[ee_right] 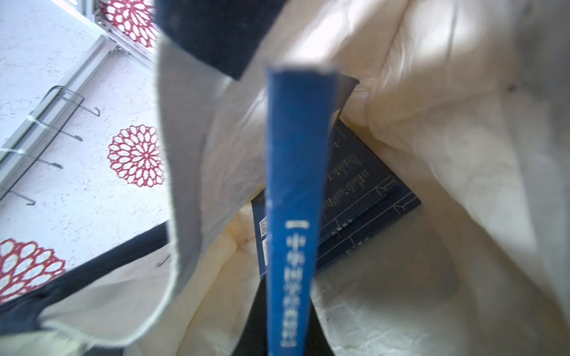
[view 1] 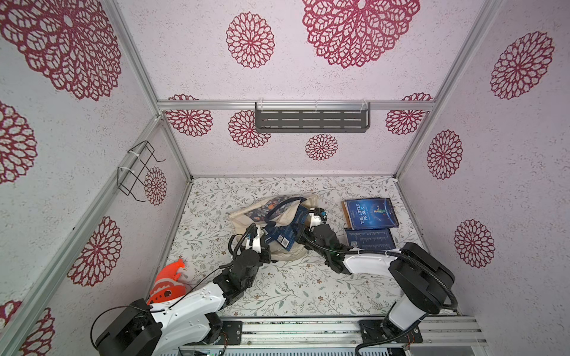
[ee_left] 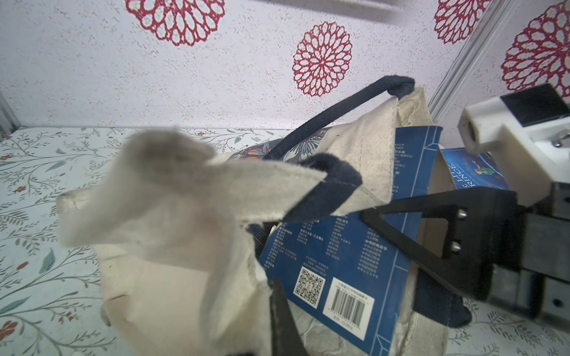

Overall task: Take out the books from the canvas bag
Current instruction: Pick up the book from the canvas bag.

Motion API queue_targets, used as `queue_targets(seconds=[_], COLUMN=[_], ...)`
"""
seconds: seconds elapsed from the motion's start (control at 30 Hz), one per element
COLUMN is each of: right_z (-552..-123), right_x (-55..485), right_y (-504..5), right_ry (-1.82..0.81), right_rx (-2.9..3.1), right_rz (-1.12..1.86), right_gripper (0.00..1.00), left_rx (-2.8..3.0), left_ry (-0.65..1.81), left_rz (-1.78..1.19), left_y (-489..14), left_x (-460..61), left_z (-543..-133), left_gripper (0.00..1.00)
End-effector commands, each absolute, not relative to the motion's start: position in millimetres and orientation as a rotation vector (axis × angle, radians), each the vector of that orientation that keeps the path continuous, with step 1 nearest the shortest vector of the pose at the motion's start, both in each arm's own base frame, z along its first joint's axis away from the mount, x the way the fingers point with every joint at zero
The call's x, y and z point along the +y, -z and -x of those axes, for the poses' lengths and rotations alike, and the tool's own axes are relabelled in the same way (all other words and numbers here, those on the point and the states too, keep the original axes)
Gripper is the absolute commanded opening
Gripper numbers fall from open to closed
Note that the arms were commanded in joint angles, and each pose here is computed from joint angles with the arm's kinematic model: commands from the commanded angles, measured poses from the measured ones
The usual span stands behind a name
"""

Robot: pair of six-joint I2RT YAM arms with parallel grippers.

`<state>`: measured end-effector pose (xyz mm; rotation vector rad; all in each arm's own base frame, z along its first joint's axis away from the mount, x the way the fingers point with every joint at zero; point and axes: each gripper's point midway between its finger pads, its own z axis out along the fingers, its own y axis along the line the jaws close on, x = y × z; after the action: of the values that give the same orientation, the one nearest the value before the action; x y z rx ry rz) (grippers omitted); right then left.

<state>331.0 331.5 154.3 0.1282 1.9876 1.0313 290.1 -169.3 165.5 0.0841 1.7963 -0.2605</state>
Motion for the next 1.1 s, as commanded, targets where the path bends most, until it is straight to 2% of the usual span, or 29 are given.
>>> queue_targets(seconds=[0.0, 0.67, 1.07], right_z=[-327, -272, -267], right_x=[332, 292, 211], right_y=[-208, -246, -290], right_ry=[-1.096, -1.123, -0.906], right_rx=[1.824, 1.716, 1.585], right_rz=[-0.062, 0.064, -0.133], right_gripper=[0.00, 0.00, 0.00], left_rx=[1.784, 1.808, 1.814], left_ry=[0.287, 0.275, 0.285], left_rz=[-0.075, 0.039, 0.042], left_y=[-173, -163, -163], left_x=[-172, -152, -152], left_z=[-293, -302, -302], left_gripper=[0.00, 0.00, 0.00])
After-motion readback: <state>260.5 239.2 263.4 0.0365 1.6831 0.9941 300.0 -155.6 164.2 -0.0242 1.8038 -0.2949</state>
